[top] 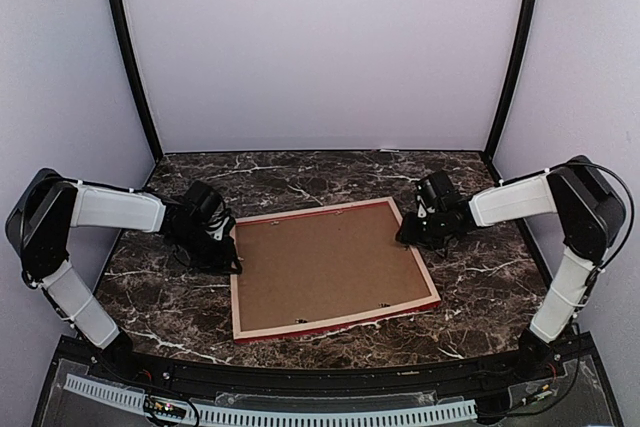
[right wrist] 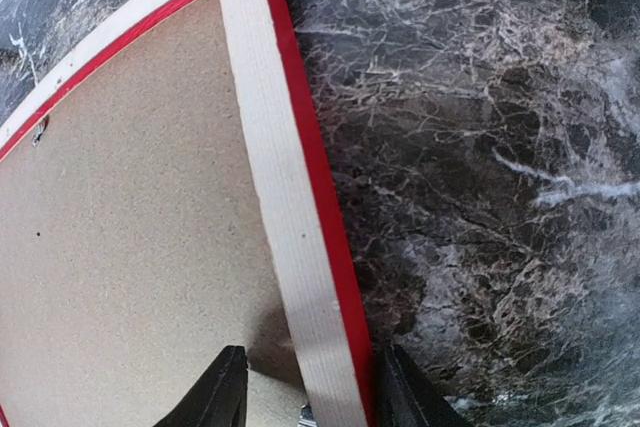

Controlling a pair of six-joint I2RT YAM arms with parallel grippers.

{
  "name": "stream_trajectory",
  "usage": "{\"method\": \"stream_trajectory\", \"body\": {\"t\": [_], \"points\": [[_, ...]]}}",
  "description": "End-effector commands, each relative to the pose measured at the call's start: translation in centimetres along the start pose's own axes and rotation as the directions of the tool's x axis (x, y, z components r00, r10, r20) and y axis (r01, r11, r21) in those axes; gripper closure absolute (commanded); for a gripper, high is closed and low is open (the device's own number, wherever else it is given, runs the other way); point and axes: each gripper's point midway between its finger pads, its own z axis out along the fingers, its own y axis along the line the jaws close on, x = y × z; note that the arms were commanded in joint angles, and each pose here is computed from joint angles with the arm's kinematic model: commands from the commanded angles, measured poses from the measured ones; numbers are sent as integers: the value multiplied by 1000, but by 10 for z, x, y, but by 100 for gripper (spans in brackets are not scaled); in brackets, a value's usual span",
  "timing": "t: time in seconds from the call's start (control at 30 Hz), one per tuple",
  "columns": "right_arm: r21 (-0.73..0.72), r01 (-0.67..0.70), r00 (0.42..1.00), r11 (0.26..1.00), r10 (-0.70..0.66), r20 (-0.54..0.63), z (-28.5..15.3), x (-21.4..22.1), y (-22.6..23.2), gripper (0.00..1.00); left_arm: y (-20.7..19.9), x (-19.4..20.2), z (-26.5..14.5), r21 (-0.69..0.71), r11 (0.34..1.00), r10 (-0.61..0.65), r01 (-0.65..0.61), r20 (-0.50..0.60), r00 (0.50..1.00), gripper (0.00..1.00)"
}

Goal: Put the photo into the frame
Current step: Press the fastener onto the backboard.

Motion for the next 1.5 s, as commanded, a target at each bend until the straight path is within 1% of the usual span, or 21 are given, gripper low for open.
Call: {"method": "stream_trajectory", "body": {"t": [0.0, 0.3, 0.5, 0.73, 1.0, 1.47], "points": [[24, 59, 998, 998, -59, -25, 4, 5, -1, 55, 1, 27, 15, 2, 999, 51, -52, -102, 993, 73], [13, 135, 988, 991, -134, -83, -3, 24, -7, 62, 2, 28, 15, -2, 999, 51, -51, -102, 993, 73], [21, 153, 984, 988, -150, -100, -6, 29, -13, 67, 2, 28, 15, -1, 999, 51, -51, -101, 994, 73], [-6, 173, 977, 985, -173, -124, -8, 35, -11, 70, 2, 28, 14, -3, 999, 50, -51, -99, 994, 73], [-46, 226, 955, 973, -230, -186, -8, 50, -14, 73, 3, 28, 13, -8, 999, 50, -51, -100, 994, 73], [-111, 283, 923, 953, -302, -239, -16, 64, -13, 80, 2, 26, 11, -14, 998, 56, -58, -98, 994, 73]]}}
